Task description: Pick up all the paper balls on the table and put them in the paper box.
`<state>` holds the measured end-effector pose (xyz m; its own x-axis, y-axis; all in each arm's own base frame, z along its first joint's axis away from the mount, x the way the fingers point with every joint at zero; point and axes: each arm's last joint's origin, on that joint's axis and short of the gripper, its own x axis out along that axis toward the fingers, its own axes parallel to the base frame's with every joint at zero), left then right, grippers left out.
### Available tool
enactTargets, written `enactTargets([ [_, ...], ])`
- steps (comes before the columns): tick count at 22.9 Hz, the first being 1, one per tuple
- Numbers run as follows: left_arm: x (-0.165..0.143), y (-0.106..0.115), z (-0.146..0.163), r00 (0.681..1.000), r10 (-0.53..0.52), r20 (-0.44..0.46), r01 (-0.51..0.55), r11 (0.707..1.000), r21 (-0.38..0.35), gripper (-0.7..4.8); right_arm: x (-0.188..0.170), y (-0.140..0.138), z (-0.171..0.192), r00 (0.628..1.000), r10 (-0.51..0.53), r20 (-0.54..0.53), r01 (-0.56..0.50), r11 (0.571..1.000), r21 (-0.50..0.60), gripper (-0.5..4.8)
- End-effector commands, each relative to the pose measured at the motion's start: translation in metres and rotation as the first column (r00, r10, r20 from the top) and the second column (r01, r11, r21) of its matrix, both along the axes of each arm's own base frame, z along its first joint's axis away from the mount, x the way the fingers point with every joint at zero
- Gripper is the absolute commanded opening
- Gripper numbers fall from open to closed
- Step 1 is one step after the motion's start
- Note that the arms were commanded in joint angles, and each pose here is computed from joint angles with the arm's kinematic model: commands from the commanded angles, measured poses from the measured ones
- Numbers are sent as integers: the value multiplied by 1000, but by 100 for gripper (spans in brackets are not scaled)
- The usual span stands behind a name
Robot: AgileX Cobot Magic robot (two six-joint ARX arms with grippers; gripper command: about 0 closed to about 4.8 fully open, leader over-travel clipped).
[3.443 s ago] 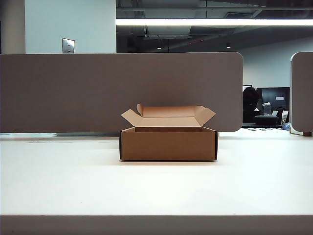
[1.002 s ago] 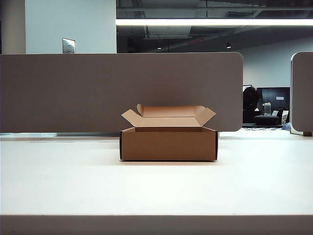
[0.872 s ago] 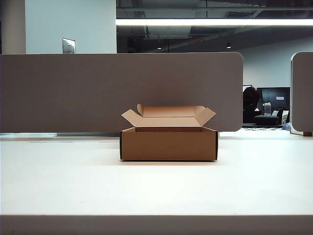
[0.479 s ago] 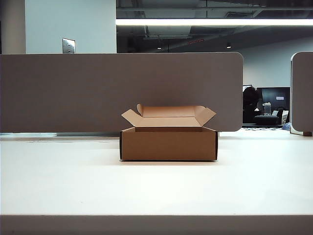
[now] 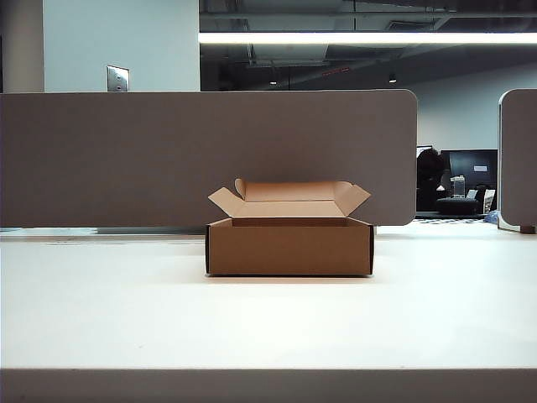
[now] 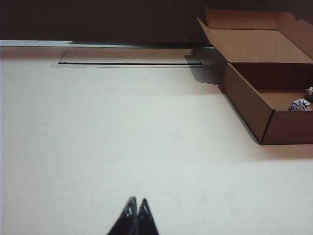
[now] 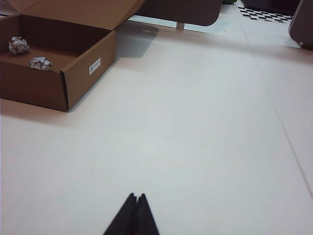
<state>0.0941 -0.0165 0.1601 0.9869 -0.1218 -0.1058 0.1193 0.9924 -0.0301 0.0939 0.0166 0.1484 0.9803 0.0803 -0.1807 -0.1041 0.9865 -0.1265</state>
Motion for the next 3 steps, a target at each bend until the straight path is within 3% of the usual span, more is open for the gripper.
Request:
enactTargets([
  [1, 0, 0, 3, 1000, 3, 18, -3, 1000, 0, -6, 0, 0, 2, 1000, -1, 12, 1, 1000, 2, 0],
  [3, 0, 0, 3, 1000, 3, 18, -3, 1000, 0, -6, 0, 0, 2, 1000, -1, 12, 1, 1000, 2, 0],
])
